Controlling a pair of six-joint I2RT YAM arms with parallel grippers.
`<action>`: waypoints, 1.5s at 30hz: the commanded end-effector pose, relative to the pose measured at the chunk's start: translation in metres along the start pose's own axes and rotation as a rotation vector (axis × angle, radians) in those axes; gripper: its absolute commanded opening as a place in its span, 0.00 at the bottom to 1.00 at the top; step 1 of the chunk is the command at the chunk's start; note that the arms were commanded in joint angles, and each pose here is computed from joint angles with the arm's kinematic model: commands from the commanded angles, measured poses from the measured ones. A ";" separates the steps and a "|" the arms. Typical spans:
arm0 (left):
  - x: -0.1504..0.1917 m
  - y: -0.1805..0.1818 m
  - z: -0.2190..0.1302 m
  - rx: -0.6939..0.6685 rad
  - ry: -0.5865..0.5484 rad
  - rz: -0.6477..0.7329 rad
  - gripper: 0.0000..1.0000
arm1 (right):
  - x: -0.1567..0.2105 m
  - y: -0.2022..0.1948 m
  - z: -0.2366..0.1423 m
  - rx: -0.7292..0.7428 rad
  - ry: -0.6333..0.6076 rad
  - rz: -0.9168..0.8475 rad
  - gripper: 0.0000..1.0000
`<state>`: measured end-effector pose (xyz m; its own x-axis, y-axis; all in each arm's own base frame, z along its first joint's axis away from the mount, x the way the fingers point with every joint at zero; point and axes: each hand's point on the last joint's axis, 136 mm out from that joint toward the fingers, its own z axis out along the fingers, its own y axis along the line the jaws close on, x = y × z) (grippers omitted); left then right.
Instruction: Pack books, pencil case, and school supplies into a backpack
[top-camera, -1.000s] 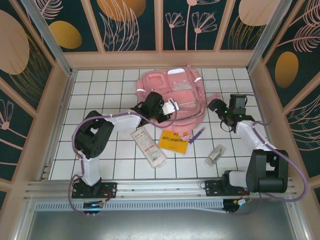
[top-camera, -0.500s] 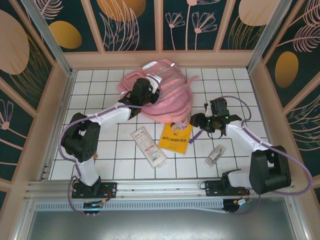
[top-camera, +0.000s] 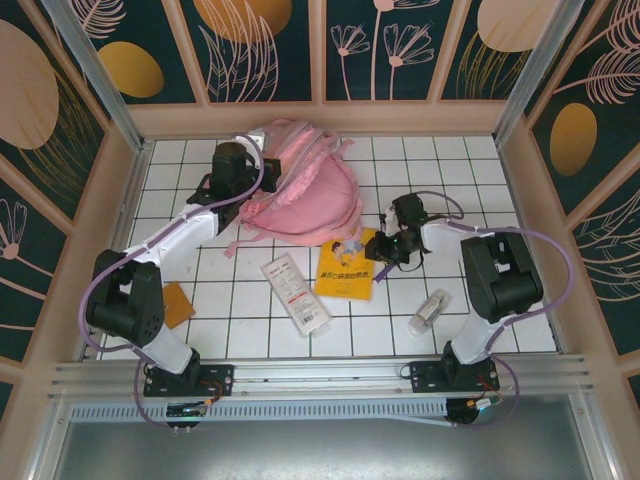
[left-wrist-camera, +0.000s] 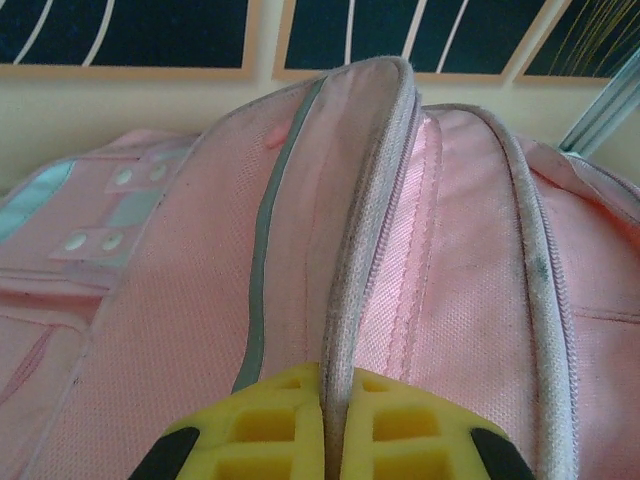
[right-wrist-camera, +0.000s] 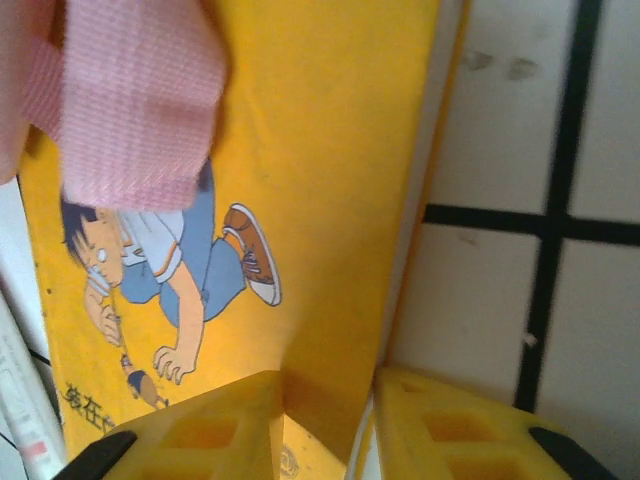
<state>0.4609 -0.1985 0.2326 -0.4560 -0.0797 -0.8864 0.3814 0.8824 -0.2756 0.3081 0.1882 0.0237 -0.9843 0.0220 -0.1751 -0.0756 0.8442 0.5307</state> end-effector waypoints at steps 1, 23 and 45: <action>-0.023 -0.004 -0.019 0.041 -0.050 0.050 0.00 | -0.009 0.009 0.008 -0.004 -0.003 -0.025 0.25; 0.019 0.063 -0.005 -0.058 0.153 0.308 0.31 | -0.021 -0.024 -0.003 0.120 -0.068 0.034 0.07; 0.222 -0.107 -0.025 0.180 0.696 -0.464 0.49 | 0.003 -0.022 0.002 0.068 0.015 0.015 0.15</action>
<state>0.2990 -0.2911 0.0825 -0.9443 -0.0081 -0.3289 0.2135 0.7455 -0.6314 0.3290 0.1801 0.0266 -0.9719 0.0461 -0.2308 -0.0799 0.8579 0.5076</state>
